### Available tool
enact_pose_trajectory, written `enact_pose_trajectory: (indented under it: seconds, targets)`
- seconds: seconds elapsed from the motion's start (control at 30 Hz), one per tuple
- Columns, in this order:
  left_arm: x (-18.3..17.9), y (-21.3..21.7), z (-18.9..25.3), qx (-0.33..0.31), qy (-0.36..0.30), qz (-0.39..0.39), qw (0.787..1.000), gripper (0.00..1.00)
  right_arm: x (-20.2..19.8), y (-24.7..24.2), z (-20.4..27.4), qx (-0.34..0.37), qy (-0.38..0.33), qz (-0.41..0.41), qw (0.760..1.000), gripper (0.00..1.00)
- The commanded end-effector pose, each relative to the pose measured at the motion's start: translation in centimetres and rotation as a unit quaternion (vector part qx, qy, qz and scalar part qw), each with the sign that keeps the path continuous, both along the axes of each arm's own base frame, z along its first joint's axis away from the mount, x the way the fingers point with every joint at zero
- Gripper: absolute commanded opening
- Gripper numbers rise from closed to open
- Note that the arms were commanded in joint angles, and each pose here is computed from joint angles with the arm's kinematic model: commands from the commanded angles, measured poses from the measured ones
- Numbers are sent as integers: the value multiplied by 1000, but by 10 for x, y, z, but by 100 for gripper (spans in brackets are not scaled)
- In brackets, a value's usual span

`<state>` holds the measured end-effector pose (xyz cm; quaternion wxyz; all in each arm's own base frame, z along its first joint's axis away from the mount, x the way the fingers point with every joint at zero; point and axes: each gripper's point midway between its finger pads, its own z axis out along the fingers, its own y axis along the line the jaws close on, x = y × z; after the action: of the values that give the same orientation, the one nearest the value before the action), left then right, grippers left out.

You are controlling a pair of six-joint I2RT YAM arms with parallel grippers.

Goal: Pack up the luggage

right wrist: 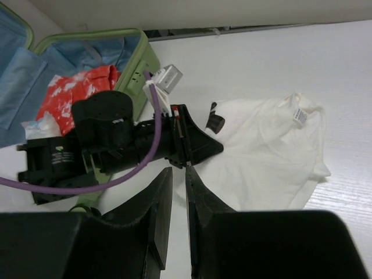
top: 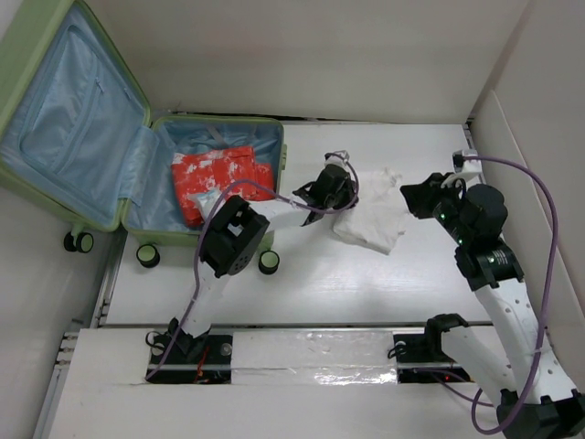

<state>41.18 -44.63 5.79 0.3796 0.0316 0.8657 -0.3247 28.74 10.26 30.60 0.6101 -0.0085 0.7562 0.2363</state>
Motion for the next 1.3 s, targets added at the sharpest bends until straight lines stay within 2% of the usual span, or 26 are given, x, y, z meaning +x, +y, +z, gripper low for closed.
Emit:
enact_pose_trajectory:
  seconds: [0.0,0.17,0.23,0.33,0.4,0.47,0.5,0.57,0.6,0.63,0.7,0.73,0.77,0.8,0.83,0.87,0.97,1.1,1.13,1.2,1.27]
  targets:
    - [19,3,157,-73,-119,-21,990,0,-1,1,28,15,-47,-4,999,21]
    - [40,33,242,-75,-175,-31,981,0,-8,-5,37,17,-70,-15,997,21]
    - [51,50,263,-68,-188,-22,980,0,-9,-7,39,17,-76,-16,997,21]
    - [75,94,292,-57,-203,0,978,0,-12,-4,41,17,-80,-5,997,21]
    - [93,143,302,-56,-200,39,978,0,-14,-2,42,18,-84,1,996,21]
    - [105,180,302,-58,-200,72,976,0,-16,0,43,18,-87,8,996,21]
    - [112,221,293,-63,-189,110,974,0,-16,1,43,17,-87,12,996,21]
    - [114,257,276,-77,-175,137,972,0,-18,4,44,18,-88,21,996,21]
    - [119,297,247,-84,-159,170,969,0,-19,4,43,18,-88,23,996,21]
    - [115,304,231,-118,-127,167,971,0,-20,5,44,20,-91,25,995,22]
    - [114,331,182,-120,-78,194,970,0,-22,7,46,21,-96,33,995,22]
    - [117,360,166,-111,-66,235,963,0,-23,7,47,22,-97,34,994,22]
    - [116,374,163,-111,-73,251,959,6,-24,9,48,22,-98,39,994,22]
    - [106,386,137,-102,-50,266,957,12,-25,9,47,21,-98,41,994,22]
    - [103,407,130,-94,-46,299,949,17,-25,10,46,20,-98,43,994,22]
    - [98,416,134,-91,-49,313,944,28,-26,11,46,20,-98,48,994,22]
    - [86,430,137,-64,-53,348,934,43,-26,15,41,20,-95,58,994,22]
    - [65,462,167,-12,-64,409,910,45,-22,20,32,28,-88,71,993,23]
    - [59,480,172,13,-70,451,890,45,-21,22,33,33,-91,74,993,23]
    - [36,497,194,39,-88,485,869,45,-15,28,21,35,-75,89,993,23]
    - [18,517,215,63,-118,526,840,44,-12,36,16,41,-70,103,991,22]
